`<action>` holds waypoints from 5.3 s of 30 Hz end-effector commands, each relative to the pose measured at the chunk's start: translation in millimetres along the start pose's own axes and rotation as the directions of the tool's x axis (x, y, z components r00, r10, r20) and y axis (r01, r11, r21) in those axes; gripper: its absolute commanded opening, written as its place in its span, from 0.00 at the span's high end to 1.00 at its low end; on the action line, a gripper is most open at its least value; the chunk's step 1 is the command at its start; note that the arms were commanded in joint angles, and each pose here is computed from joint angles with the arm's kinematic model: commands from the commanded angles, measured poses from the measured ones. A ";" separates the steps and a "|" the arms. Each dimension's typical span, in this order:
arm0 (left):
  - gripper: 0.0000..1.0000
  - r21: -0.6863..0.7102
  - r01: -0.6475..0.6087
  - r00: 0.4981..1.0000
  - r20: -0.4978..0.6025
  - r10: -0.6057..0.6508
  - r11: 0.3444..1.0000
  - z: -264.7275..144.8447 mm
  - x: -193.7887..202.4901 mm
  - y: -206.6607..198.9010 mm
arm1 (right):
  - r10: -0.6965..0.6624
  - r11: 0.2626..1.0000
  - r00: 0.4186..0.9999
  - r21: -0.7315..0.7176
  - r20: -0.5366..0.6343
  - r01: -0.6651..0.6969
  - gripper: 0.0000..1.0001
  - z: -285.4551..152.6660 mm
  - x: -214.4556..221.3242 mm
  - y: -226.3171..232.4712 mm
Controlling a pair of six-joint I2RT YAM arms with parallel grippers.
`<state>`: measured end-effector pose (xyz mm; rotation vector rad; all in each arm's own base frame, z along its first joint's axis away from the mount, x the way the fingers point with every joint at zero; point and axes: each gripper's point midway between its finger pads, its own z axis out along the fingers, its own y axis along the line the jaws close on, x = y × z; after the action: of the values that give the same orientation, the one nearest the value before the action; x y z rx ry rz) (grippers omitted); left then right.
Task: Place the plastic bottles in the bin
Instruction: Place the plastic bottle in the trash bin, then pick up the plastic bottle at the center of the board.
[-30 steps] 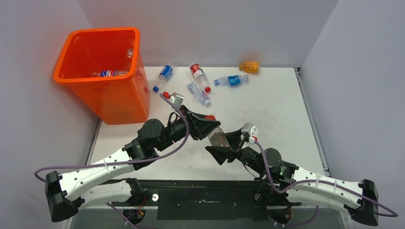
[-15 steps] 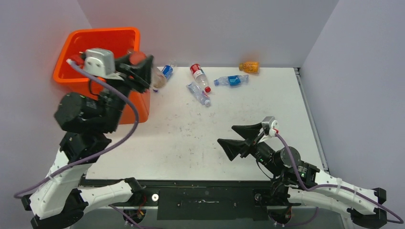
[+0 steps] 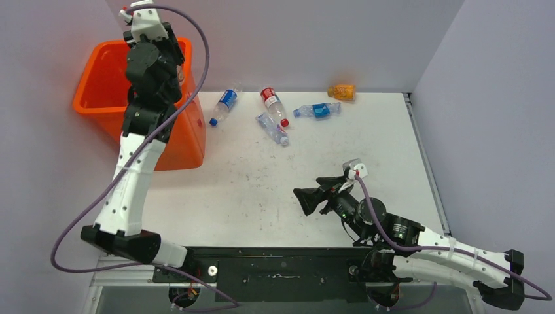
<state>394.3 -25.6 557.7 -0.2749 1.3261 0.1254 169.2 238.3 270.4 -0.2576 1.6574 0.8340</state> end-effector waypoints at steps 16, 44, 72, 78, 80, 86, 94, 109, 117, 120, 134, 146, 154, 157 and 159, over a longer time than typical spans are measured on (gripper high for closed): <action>0.34 -0.368 0.005 0.989 0.139 0.050 0.930 64.9 23.0 70.7 | -0.074 0.982 0.995 0.167 -0.071 0.085 0.10 1.1 34.2 -39.5; 0.04 0.660 0.258 0.877 -0.467 0.116 0.705 -258.8 225.0 -80.2 | 0.047 0.900 0.998 0.434 -0.048 -0.022 0.10 121.2 39.9 -121.6; 0.04 0.597 0.320 0.873 -0.488 0.017 0.735 -275.3 256.6 -46.9 | -0.012 0.893 0.980 0.440 -0.198 0.100 0.00 280.9 142.6 -221.4; 0.04 0.589 0.318 0.876 -0.482 0.007 0.743 -274.1 254.9 -43.2 | -0.014 0.888 0.973 0.445 -0.231 0.119 0.21 293.6 157.2 -230.5; 0.04 0.587 0.316 0.878 -0.478 0.003 0.745 -273.6 254.1 -41.8 | -0.010 0.888 0.971 0.445 -0.238 0.118 0.31 293.1 162.5 -232.0; 0.04 0.587 0.317 0.879 -0.477 0.002 0.745 -273.3 253.5 -41.9 | -0.003 0.894 0.971 0.434 -0.239 0.110 0.58 289.4 164.0 -228.6; 0.04 0.580 0.314 0.881 -0.473 -0.003 0.751 -272.1 253.4 -39.8 | -0.015 0.918 0.975 0.383 -0.220 0.100 0.89 272.1 151.7 -207.7; 0.04 0.556 0.266 0.917 -0.397 -0.030 0.788 -261.6 244.2 -26.1 | 0.001 0.980 0.978 0.193 -0.207 0.040 0.95 165.9 107.2 -77.9; 0.04 0.811 0.233 0.960 -0.280 0.006 0.537 -295.1 197.9 -64.0 | -0.043 0.996 0.922 0.056 -0.385 0.070 0.95 69.7 94.1 -24.3; 0.04 0.914 0.106 0.975 -0.173 0.139 0.391 -311.4 190.4 -75.6 | -0.065 0.992 0.890 0.063 -0.451 0.105 0.95 37.5 87.1 -20.4; 0.04 0.932 -0.336 0.734 0.348 0.584 -0.133 -342.6 232.1 -84.3 | -0.047 0.999 0.830 -0.023 -0.556 0.042 0.95 0.0 74.7 9.1; 0.04 0.833 -0.539 0.613 0.491 0.619 -0.126 -324.0 254.5 -122.4 | -0.059 0.986 0.844 -0.162 -0.533 -0.033 0.95 -10.9 46.0 55.5; 0.16 0.842 -0.520 0.584 0.475 0.658 -0.146 -324.2 269.8 -128.7 | -0.056 0.983 0.852 -0.180 -0.520 -0.045 0.95 -14.9 39.9 61.1; 0.33 0.857 -0.499 0.606 0.451 0.655 -0.129 -326.2 268.6 -131.2 | -0.057 0.981 0.858 -0.186 -0.511 -0.045 0.95 -15.4 35.9 63.2; 0.49 0.862 -0.495 0.627 0.443 0.641 -0.112 -326.9 265.4 -133.3 | -0.059 0.981 0.861 -0.191 -0.505 -0.045 0.95 -15.4 32.8 64.4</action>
<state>180.8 -247.7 220.2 1.6664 1.3250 0.0214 113.8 279.2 230.1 -0.6903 2.1462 0.9059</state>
